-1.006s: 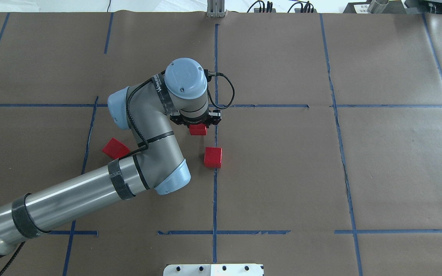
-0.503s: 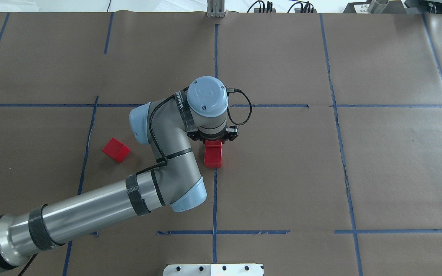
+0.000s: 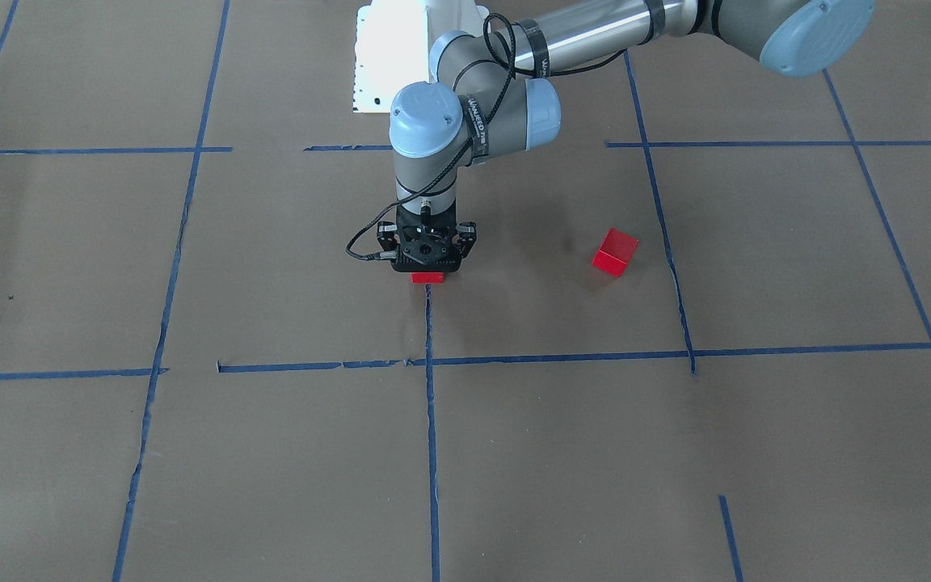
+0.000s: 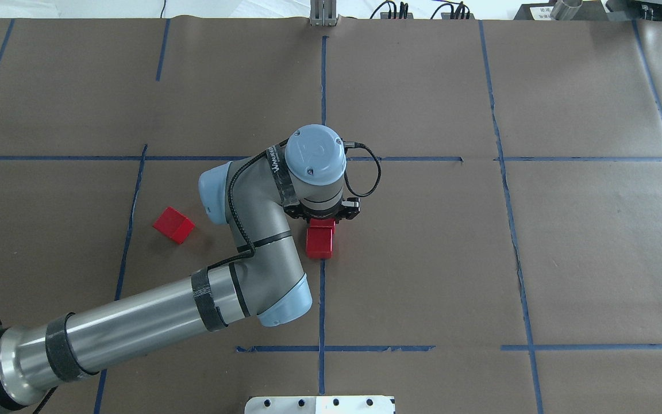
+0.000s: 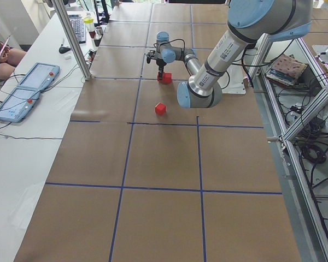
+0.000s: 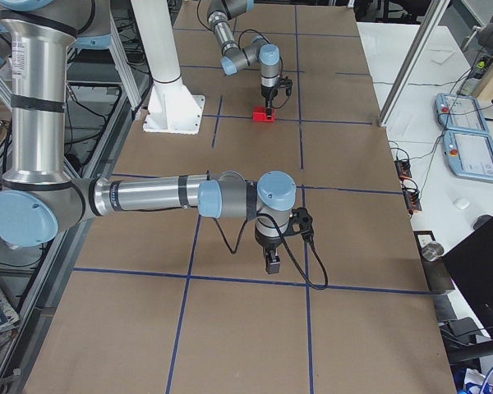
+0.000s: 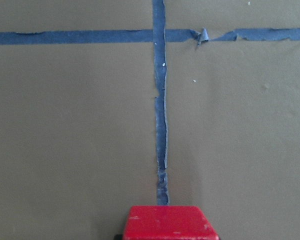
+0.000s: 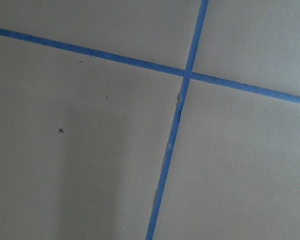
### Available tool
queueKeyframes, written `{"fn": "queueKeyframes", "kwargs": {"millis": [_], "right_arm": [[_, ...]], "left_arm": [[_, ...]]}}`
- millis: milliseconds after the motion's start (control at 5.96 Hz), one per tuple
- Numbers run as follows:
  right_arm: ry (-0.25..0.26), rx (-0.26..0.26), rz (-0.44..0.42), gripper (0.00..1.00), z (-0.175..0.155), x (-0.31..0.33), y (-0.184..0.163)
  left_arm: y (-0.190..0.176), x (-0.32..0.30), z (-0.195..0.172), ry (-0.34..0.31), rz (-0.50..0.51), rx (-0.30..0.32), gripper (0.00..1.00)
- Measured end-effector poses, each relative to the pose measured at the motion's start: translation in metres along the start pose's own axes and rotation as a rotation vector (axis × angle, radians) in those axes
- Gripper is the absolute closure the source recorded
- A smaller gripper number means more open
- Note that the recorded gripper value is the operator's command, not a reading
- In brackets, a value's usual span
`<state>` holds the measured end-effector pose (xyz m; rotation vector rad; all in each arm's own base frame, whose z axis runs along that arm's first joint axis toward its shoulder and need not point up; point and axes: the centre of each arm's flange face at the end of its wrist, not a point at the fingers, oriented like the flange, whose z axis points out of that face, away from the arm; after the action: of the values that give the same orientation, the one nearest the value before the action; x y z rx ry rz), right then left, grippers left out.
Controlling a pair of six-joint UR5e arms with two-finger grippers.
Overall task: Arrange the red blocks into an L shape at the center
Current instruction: 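Place the cube against the far side of the center cube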
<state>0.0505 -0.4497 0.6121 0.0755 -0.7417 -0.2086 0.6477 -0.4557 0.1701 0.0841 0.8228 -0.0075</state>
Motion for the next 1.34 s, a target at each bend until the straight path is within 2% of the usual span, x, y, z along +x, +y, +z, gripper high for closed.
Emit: {"fn": "queueKeyframes", "kwargs": {"millis": [839, 1174, 1342], "right_arm": [[0.0, 0.0, 0.0, 0.0, -0.0002, -0.0002, -0.0003], [0.0, 0.0, 0.0, 0.0, -0.0001, -0.0001, -0.0002], [0.0, 0.001, -0.001, 0.0, -0.0003, -0.0002, -0.0005]], "left_arm": [[0.0004, -0.0024, 0.0024, -0.004, 0.001, -0.001, 0.73], [0.0005, -0.0032, 0.0032, -0.006, 0.0, -0.001, 0.61], [0.0006, -0.0033, 0.0033, -0.006, 0.0, -0.002, 0.51]]}}
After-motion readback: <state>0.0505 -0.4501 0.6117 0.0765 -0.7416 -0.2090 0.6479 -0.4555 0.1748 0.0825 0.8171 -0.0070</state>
